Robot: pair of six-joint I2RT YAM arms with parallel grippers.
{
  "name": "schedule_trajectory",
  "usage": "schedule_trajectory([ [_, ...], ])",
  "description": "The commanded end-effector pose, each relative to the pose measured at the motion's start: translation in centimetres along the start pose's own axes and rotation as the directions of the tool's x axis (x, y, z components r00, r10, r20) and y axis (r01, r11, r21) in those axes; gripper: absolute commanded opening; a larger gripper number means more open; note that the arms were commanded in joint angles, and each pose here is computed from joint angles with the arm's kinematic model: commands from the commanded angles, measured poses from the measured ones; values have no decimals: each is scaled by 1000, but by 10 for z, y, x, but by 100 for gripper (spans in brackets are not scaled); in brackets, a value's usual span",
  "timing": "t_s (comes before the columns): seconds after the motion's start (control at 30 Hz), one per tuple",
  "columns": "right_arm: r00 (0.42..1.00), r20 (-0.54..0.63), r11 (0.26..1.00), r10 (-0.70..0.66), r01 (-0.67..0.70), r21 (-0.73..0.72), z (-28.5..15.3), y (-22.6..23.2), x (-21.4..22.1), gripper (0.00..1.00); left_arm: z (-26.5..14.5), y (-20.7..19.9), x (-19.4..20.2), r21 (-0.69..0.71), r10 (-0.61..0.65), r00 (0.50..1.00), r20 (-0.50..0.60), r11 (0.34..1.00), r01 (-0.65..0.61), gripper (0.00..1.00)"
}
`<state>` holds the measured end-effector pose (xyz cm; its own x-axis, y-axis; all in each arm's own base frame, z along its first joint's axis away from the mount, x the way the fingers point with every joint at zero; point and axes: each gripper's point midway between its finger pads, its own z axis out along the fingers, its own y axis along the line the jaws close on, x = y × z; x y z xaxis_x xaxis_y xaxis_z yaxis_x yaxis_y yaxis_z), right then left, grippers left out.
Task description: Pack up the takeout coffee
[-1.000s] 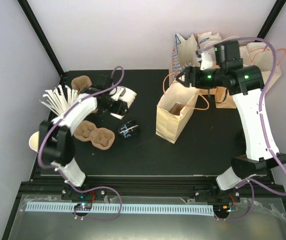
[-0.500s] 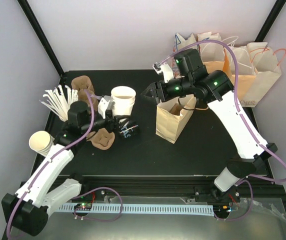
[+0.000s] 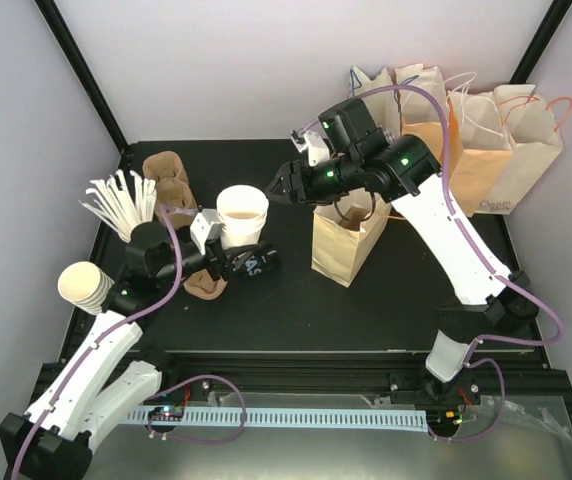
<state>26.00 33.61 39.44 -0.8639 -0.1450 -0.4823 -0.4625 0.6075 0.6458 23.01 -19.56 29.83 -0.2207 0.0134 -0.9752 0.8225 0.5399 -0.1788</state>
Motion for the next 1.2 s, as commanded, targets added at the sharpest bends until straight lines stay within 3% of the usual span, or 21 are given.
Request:
schedule_trajectory([
  [0.0, 995, -65, 989, 76, -68, 130, 9, -18, 19, 60, 0, -4, -6, 2, 117, 993, -6, 993, -117, 69],
  [0.17, 994, -70, 988, 88, -78, 136, 13, -17, 25, 55, 6, -4, 5, 15, 188, 978, -94, 982, -187, 68],
  [0.43, 983, -156, 980, 98, -68, 188, 28, -29, 48, 46, 10, -7, 7, 35, 222, 970, -102, 975, -219, 69],
  [0.8, 977, -173, 979, 124, -92, 184, 33, -32, 57, 3, 14, -7, 24, 50, 209, 967, -143, 978, -204, 80],
  [1.17, 967, -215, 981, 138, -102, 167, 50, -39, 71, 1, 17, -9, 37, 50, 120, 984, -135, 992, -114, 99],
])
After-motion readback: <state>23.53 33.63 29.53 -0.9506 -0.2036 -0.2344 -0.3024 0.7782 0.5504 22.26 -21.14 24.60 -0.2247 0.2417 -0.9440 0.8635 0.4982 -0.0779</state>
